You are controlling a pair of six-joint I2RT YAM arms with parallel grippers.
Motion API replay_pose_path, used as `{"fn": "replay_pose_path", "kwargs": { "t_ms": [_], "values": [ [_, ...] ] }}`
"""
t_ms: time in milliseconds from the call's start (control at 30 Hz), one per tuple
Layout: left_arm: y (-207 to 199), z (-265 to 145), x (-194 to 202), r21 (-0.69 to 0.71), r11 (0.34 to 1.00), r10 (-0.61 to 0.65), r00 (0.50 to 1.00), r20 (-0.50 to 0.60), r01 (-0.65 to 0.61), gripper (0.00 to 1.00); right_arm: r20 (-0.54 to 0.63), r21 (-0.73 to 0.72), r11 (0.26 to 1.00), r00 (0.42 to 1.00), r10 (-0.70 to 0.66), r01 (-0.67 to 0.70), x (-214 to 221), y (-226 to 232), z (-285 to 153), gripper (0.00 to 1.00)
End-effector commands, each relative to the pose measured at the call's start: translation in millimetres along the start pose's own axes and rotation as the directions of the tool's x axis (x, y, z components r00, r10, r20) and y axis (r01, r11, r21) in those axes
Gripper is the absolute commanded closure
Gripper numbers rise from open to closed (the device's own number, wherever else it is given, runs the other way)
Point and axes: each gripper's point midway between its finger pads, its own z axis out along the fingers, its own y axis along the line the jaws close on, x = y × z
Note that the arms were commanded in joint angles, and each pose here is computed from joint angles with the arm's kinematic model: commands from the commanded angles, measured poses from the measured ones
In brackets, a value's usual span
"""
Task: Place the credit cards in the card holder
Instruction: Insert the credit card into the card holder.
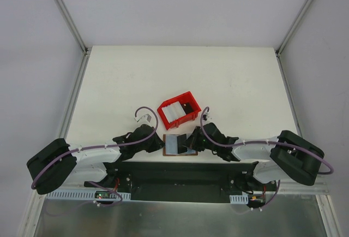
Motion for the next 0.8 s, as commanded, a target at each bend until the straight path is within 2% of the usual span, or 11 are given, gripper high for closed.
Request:
{"fn": "replay_pose_path", "kwargs": {
  "t_ms": [0,233,533,767],
  "values": [
    [46.4,-3.4,20.2,-0.148,0.987,0.049,0.997,-0.067,-0.059,1.00,0.022,0.100,0.995,1.000,-0.020,0.018,-2.7,-24.5,-0.1,0.99],
    [44.5,-1.8,19.9,-0.148,0.987,0.051,0.996,-0.072,-0.061,1.00,-0.045,0.078,0.997,0.999,-0.007,0.010,9.8,-15.3,12.2,0.99],
    [44.3,-2.4,18.5,-0.145,0.988,0.050,0.997,-0.063,-0.058,1.00,-0.054,0.081,0.997,0.999,0.003,0.001,13.5,-15.5,4.4,0.99],
    [45.4,-2.5,18.5,-0.148,0.987,0.047,0.997,-0.061,-0.056,1.00,-0.014,0.138,0.990,1.000,-0.024,0.026,4.1,-25.9,-8.0,0.99]
  ]
}}
